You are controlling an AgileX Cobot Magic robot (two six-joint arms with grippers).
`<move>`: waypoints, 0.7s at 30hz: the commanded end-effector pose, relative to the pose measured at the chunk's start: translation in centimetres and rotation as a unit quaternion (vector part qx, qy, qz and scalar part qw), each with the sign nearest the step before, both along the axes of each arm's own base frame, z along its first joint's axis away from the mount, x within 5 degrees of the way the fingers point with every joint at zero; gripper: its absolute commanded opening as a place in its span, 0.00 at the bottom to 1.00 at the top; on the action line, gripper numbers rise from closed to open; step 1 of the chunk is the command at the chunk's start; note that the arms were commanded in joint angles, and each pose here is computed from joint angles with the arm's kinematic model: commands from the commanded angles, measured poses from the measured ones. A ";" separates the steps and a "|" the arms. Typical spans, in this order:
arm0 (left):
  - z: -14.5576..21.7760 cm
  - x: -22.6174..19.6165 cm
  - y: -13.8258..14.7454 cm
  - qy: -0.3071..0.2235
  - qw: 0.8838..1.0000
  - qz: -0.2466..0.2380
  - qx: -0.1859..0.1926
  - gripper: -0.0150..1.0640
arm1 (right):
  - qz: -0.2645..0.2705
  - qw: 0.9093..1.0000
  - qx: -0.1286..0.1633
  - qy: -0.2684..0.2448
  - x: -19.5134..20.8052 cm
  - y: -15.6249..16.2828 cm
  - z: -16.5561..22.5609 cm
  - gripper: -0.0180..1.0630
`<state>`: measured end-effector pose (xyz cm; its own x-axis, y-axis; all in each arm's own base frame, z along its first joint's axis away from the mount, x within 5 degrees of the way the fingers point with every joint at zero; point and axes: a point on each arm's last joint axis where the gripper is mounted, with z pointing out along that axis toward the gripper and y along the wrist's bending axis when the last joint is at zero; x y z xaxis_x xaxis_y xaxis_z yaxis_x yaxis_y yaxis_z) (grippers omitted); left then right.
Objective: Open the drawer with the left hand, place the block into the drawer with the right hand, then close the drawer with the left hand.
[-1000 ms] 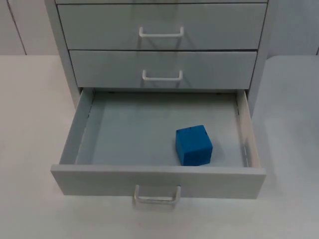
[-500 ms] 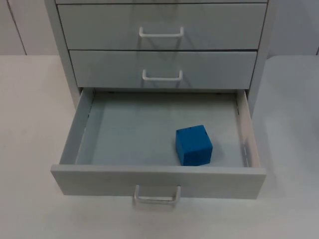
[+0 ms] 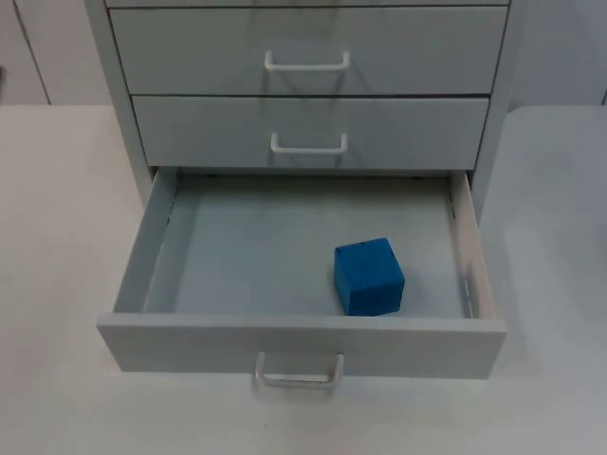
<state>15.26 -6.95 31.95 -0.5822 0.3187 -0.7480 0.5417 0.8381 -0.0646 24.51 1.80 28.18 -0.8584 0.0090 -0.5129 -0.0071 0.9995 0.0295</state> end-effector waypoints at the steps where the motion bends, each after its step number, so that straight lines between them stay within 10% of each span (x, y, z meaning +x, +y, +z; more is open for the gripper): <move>1: -0.5 1.0 -1.2 0.005 0.999 -0.043 -0.025 0.09 | 0.001 1.000 -0.002 -0.008 -0.2 -0.1 0.2 0.73; 12: -1.4 3.8 -5.3 0.027 0.988 -0.152 -0.009 0.09 | 0.001 1.000 -0.002 -0.007 -0.2 -0.1 0.2 0.73; 18: -2.6 4.1 -10.2 0.015 0.966 -0.241 0.092 0.09 | 0.001 1.000 -0.002 -0.007 -0.2 -0.1 0.2 0.73; 21: -4.8 3.6 -12.9 0.001 0.932 -0.312 0.184 0.01 | 0.001 1.000 -0.002 -0.006 -0.2 -0.1 0.2 0.73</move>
<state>19.05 -18.72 27.94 -0.2748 0.7720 -0.5731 0.9130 0.3965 0.0963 24.51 1.80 28.18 -0.8584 0.0090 -0.5129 -0.0071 0.9995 0.0295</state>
